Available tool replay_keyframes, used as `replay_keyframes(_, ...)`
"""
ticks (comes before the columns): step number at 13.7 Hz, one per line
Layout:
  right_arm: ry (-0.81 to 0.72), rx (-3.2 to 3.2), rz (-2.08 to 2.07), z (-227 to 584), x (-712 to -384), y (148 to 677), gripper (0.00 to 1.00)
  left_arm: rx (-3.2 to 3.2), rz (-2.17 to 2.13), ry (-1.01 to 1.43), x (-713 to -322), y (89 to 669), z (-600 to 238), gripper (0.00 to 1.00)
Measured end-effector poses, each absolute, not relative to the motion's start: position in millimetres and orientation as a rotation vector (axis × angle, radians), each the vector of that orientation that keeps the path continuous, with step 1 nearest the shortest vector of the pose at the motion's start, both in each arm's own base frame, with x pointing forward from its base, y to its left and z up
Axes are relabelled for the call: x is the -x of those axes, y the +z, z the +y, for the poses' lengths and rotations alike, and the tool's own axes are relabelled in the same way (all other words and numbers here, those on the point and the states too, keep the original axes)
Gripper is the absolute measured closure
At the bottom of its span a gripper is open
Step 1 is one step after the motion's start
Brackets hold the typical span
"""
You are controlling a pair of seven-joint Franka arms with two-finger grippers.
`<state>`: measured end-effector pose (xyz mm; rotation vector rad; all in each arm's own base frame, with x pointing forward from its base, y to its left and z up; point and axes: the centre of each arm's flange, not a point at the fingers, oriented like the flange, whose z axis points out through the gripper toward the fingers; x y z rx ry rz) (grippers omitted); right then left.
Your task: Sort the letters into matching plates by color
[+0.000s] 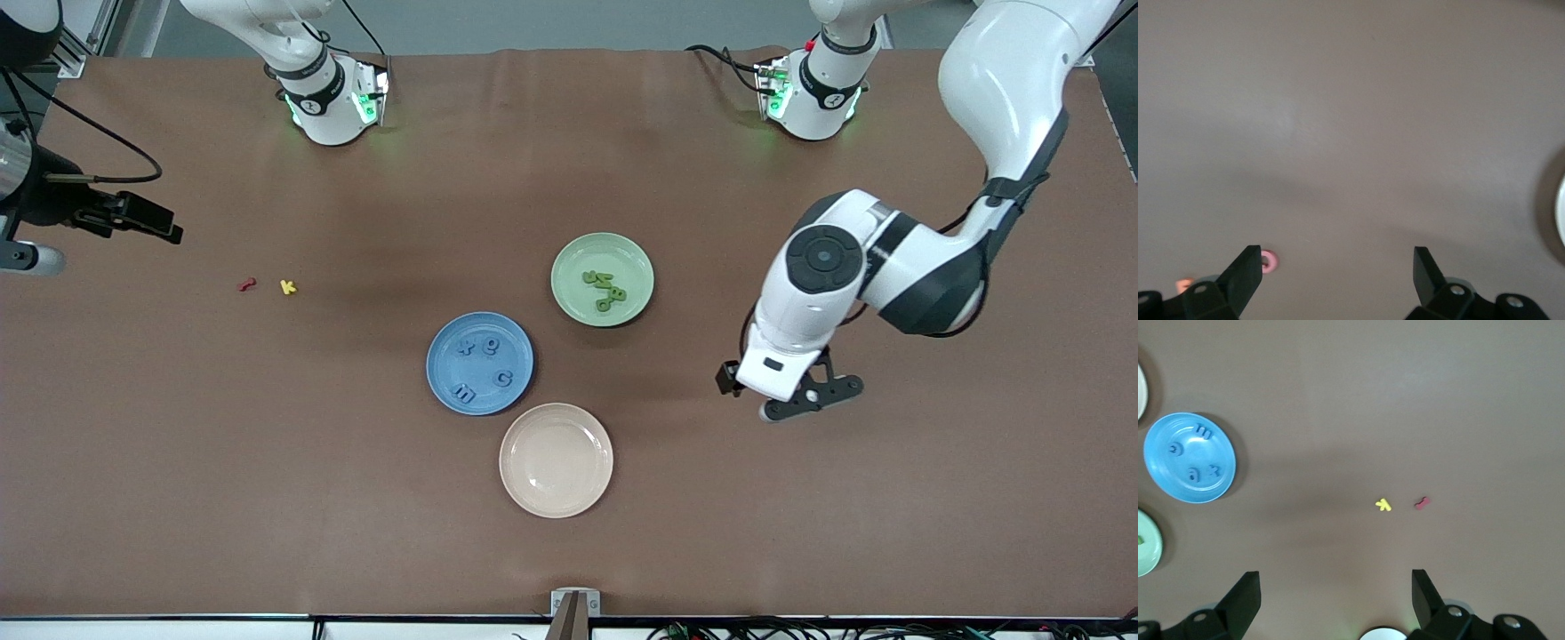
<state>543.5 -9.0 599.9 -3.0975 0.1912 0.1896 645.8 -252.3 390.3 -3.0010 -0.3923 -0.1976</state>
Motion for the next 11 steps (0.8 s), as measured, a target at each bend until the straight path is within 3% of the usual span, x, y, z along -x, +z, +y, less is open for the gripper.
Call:
replay_keyframes(7,-0.044,3.116,0.176,-17.8,-546.7,664.8,0.0,3.012,-0.333,-0.206,-675.3,417.4,-192.3,0.0)
replay_keyframes(11,-0.085,3.114,0.199,-32.8,-545.4,677.2,0.0,3.048,-0.29,-0.104,-676.8,423.0,-170.6,0.0)
